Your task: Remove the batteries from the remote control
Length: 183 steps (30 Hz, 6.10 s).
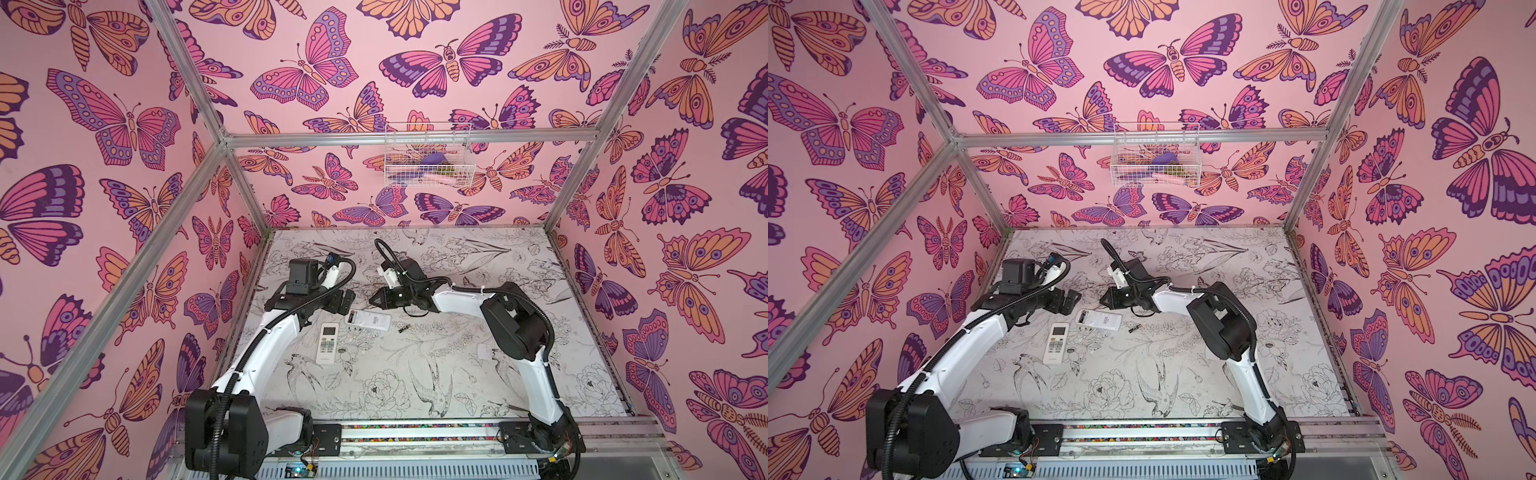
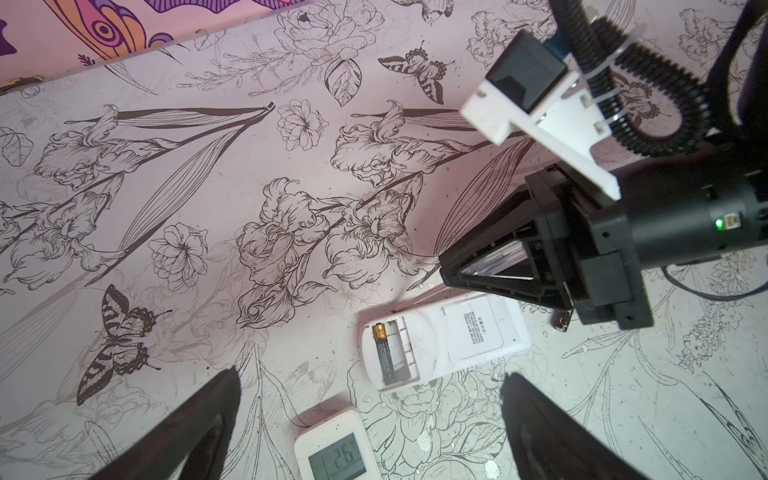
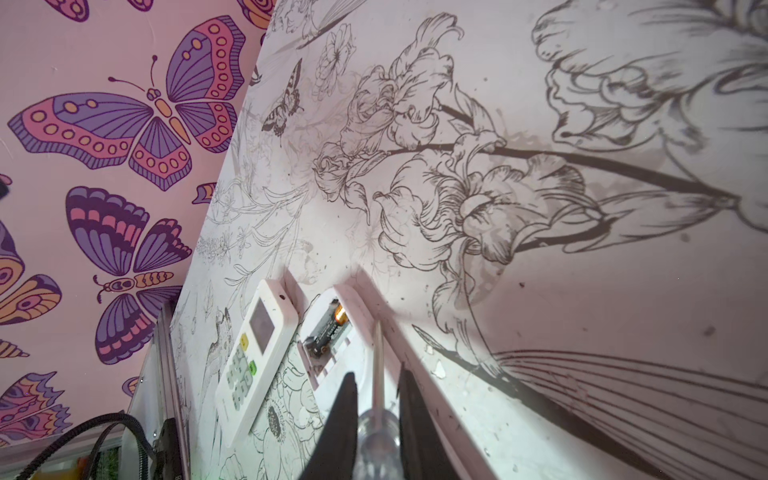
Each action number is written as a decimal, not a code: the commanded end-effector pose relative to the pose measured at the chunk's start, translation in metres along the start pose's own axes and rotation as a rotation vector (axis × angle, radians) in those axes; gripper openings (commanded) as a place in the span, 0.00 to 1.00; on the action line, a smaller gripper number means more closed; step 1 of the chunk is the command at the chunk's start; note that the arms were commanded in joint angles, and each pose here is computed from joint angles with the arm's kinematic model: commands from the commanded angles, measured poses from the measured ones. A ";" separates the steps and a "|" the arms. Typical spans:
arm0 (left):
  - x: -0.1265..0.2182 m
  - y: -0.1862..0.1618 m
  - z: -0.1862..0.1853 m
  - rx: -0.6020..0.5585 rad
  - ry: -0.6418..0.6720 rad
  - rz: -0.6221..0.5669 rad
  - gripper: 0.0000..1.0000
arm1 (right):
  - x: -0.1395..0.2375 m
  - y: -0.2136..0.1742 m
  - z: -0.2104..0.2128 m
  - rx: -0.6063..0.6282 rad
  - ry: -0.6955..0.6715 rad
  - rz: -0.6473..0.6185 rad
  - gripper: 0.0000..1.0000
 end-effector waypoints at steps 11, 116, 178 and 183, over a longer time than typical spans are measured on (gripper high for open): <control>-0.002 -0.014 -0.020 -0.124 -0.148 0.042 1.00 | 0.000 0.002 0.024 -0.006 0.090 -0.017 0.00; -0.089 -0.130 0.003 -0.649 -0.396 0.470 0.43 | -0.002 -0.044 0.029 -0.172 0.086 0.182 0.00; -0.077 -0.136 -0.007 -0.681 -0.427 0.465 0.45 | 0.009 -0.025 0.041 0.081 0.122 0.061 0.00; -0.078 -0.138 -0.006 -0.681 -0.430 0.478 0.45 | -0.003 -0.034 0.034 0.175 0.120 0.085 0.00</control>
Point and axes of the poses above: each gripper's point midway between its finger pads, its own x axis back along the fingers, its own z axis along the line the jaws close on, y = z × x, the point moved 2 cm from there along x, back along the fingers, and after that the axes turned 15 degrees about x, right-handed, at the moved point
